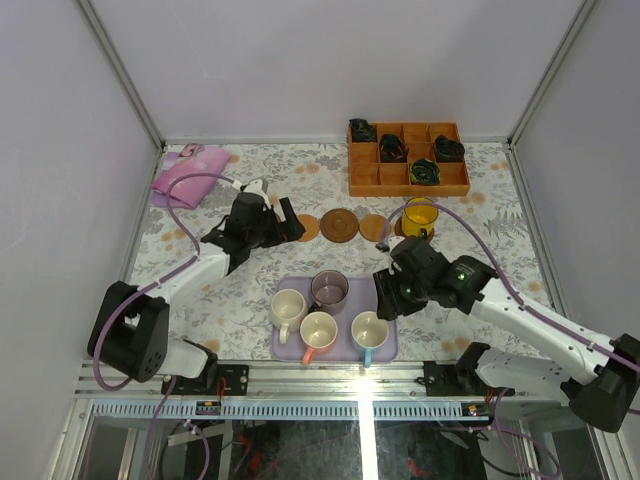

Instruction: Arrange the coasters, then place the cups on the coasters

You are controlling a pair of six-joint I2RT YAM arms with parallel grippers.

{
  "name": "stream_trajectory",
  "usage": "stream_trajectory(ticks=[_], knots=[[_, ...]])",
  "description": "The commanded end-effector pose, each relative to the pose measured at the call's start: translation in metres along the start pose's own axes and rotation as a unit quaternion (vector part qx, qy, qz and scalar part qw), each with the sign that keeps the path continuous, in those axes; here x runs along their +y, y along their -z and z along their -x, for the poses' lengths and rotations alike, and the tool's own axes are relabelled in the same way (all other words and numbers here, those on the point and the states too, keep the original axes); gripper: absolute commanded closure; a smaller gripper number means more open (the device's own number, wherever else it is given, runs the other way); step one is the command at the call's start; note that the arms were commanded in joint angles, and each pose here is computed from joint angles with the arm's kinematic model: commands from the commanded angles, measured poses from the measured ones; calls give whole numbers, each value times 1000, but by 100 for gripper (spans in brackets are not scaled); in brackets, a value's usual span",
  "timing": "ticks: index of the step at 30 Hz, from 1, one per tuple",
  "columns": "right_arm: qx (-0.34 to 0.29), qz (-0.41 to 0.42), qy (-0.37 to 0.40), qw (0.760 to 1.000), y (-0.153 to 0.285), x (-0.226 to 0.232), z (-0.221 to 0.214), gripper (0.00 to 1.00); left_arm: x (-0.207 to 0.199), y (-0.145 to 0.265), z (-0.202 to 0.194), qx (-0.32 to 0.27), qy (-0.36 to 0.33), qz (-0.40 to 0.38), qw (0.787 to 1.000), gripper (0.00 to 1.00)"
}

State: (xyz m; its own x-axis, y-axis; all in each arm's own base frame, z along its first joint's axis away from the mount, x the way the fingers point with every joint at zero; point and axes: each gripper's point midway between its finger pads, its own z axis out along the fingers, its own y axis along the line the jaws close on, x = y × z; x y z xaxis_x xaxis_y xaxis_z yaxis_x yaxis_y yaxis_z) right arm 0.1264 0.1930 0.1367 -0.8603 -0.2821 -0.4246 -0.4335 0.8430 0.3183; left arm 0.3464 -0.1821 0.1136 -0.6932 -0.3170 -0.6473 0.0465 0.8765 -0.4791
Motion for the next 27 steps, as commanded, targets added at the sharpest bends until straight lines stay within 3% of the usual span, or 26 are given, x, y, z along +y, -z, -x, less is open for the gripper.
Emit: stream_trajectory(ticks=[1,12,18,22,27], knots=[[19,-8,12,1000,-4,7,-8,49,-7,6,2,-12,-6,-17,1000,0],[75,-36,19,996,-17,-1,-35,61,-5,7,-1,-12,-6,-17,1000,0],[85,-67,33,994,-22,-14,-40,93,-4,4,-3,-11,-1,-15,1000,0],[72,-98,51,991,-23,-23,-29,99,-3,1,-4,-9,0,-13,1000,0],[25,-138,78,987,-21,-29,6,100,-1,0,-4,-11,3,-8,1000,0]])
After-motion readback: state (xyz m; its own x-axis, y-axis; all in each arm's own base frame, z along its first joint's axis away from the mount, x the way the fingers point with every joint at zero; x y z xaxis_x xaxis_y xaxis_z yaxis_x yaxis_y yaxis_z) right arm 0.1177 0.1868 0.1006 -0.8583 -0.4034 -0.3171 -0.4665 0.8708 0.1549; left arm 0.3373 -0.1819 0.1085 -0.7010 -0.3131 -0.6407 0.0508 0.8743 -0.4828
